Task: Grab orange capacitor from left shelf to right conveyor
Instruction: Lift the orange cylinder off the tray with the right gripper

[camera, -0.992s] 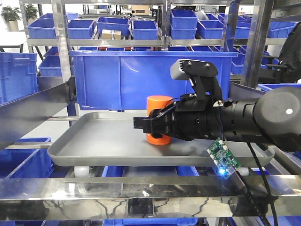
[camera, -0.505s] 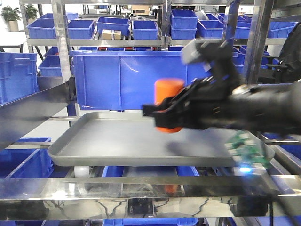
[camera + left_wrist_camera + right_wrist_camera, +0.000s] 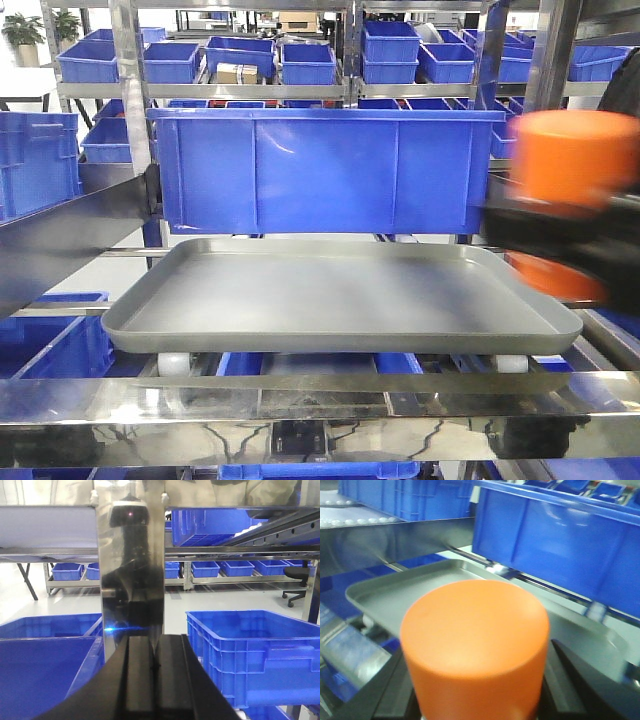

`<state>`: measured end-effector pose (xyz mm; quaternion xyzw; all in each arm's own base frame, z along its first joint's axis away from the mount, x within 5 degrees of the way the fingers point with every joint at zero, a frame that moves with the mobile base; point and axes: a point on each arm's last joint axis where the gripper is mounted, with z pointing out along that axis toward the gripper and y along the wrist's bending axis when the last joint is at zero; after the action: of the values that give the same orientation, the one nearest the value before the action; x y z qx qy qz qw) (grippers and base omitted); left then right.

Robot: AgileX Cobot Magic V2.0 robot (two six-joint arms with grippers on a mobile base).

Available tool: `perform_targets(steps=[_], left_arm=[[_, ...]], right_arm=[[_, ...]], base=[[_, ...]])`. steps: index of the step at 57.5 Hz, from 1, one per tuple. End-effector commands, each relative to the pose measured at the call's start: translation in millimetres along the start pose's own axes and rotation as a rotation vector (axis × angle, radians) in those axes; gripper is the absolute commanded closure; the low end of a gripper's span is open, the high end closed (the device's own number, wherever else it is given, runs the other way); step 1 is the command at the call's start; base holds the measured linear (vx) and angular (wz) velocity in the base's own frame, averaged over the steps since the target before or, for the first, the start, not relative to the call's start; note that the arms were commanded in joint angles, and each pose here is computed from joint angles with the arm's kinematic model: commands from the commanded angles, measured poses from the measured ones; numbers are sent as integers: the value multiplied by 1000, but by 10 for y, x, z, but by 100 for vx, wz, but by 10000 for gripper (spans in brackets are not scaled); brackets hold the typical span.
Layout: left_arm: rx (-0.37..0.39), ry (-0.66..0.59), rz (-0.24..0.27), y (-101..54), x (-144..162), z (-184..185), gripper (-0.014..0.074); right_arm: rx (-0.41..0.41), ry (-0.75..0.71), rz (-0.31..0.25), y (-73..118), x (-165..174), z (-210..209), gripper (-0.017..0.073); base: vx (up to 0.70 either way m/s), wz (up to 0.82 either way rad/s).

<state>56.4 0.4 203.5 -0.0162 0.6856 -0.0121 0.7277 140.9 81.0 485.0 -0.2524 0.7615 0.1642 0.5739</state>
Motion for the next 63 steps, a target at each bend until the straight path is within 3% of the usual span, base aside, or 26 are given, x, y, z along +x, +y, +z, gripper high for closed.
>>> perform_targets(steps=[1, 20, 36, 46, 63], left_arm=[[5, -61, -8, 2, 29, -3, 600], [5, -61, -8, 2, 29, -3, 600], [5, -61, -8, 2, 29, -3, 600], [5, -61, -8, 2, 29, -3, 600], [5, -61, -8, 2, 29, -3, 600]], right_arm=[[29, -75, 5, 21, 85, -225, 289], [3, 65, 95, 153, 1106, -369, 289], [18, 80, 104, 214, 1800, -440, 289], [57, 56, 89, 211, 1993, -533, 289], [126, 43, 92, 164, 2024, -612, 289]], base=[[0, 0], [0, 0], [0, 0], [0, 0], [0, 0]])
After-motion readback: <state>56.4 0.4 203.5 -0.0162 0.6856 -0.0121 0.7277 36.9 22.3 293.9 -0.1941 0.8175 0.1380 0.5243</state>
